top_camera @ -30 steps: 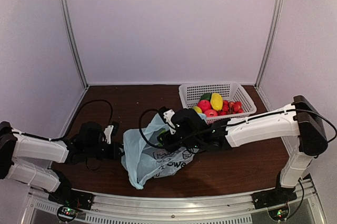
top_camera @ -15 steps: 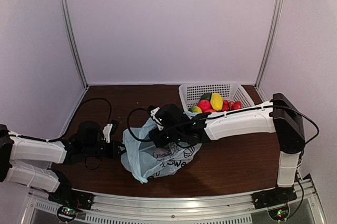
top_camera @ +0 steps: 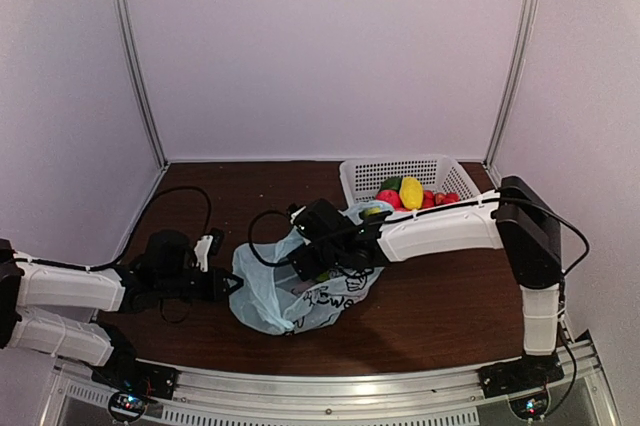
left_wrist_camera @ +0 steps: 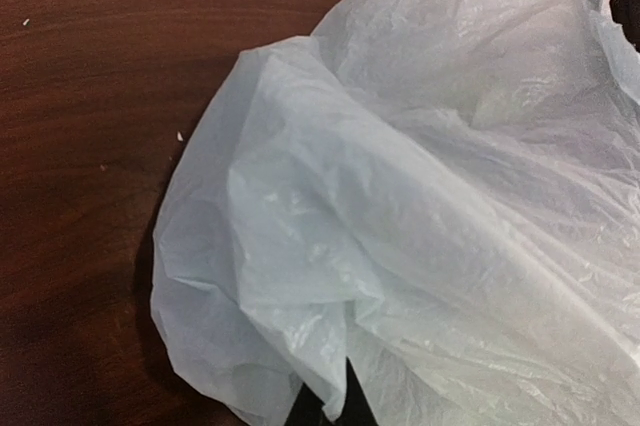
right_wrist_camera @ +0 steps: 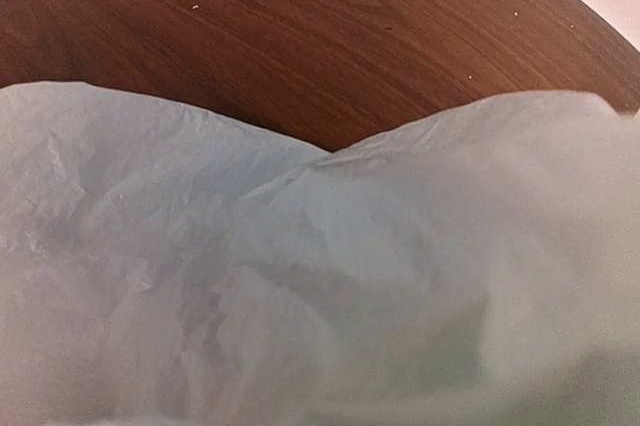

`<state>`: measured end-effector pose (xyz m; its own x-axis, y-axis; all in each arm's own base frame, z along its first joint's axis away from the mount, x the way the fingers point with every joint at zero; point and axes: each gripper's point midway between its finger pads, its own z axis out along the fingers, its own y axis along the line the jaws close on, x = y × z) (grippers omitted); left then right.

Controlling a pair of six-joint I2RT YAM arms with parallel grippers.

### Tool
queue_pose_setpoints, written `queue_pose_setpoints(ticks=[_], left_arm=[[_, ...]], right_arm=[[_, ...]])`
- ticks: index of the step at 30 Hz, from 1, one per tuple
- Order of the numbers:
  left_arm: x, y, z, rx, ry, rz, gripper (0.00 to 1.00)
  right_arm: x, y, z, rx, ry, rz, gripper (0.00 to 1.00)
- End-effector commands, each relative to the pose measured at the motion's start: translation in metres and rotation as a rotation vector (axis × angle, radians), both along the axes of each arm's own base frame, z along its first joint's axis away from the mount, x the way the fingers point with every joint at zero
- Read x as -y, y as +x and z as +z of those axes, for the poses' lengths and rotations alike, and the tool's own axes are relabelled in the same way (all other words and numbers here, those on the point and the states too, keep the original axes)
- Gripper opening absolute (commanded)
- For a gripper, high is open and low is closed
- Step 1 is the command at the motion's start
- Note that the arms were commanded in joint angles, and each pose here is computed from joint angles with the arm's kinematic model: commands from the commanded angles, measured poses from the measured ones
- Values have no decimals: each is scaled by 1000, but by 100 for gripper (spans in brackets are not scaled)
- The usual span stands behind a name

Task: Untie the knot of the plastic bag and take out the fruit
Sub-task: Pick up the fake fruit from the takeout bag.

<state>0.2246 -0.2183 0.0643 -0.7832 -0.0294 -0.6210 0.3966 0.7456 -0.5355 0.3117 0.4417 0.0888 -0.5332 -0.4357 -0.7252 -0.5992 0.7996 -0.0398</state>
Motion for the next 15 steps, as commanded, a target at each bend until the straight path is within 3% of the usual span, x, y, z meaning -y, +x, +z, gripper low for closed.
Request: queue_pose_setpoints(ticks=[1, 7, 13, 15], left_arm=[[-2, 2, 1, 12, 1, 8, 0], [-1, 4, 4, 19, -4, 11, 0], [-2, 3, 2, 13, -2, 15, 0], [-2, 3, 2, 11, -1, 19, 0]], right_arm=[[17, 2, -33, -41, -110, -33, 85], [12, 4, -36, -45, -96, -32, 88], [5, 4, -23, -43, -43, -25, 60], [0, 0, -11, -49, 0, 2, 56]])
